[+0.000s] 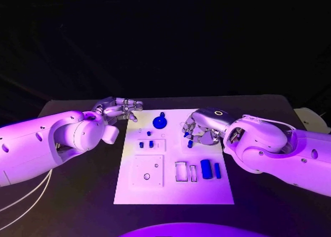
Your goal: Assemble the parts on the task board
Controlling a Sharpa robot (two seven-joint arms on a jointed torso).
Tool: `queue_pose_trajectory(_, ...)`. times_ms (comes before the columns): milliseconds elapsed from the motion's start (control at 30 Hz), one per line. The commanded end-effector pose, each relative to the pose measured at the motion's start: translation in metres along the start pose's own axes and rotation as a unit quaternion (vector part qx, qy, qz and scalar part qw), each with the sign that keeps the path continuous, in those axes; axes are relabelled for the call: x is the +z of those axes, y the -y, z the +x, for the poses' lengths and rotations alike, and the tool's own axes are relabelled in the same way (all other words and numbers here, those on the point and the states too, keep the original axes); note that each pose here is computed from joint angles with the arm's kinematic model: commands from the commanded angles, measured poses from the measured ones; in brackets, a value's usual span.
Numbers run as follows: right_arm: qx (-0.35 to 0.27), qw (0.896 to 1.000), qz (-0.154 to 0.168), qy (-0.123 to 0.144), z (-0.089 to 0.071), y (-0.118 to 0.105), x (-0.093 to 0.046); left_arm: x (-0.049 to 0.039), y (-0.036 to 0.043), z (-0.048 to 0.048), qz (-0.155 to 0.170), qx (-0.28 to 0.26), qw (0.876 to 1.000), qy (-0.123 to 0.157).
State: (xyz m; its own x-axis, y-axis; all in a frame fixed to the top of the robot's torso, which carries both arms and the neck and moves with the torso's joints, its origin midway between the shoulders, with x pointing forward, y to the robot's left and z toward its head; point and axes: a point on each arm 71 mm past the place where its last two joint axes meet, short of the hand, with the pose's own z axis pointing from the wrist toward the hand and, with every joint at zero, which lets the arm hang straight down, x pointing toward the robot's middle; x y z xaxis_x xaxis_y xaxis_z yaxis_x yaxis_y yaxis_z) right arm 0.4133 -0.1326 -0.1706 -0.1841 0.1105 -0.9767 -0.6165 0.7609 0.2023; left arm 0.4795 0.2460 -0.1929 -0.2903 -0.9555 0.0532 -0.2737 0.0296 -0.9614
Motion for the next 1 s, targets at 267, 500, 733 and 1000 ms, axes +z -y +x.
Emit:
queue_pose_trajectory(267, 0.025, 0.998, -0.057, -0.019, 0.023, -0.040, 0.017, 0.0037, 0.0020, 0.0108, 0.009, 0.001, 1.000, -0.021)
queue_pose_trajectory(500, 0.036, 0.996, -0.073, -0.043, 0.052, -0.055, 0.027, 0.0050, 0.0026, 0.0158, 0.012, 0.000, 1.000, -0.026)
queue_pose_trajectory(733, 0.044, 0.994, -0.074, -0.061, 0.071, -0.060, 0.033, 0.0058, 0.0028, 0.0193, 0.012, 0.000, 0.999, -0.031)
queue_pose_trajectory(1000, 0.050, 0.993, -0.075, -0.072, 0.082, -0.064, 0.035, 0.0059, 0.0027, 0.0206, 0.011, -0.001, 0.999, -0.033)
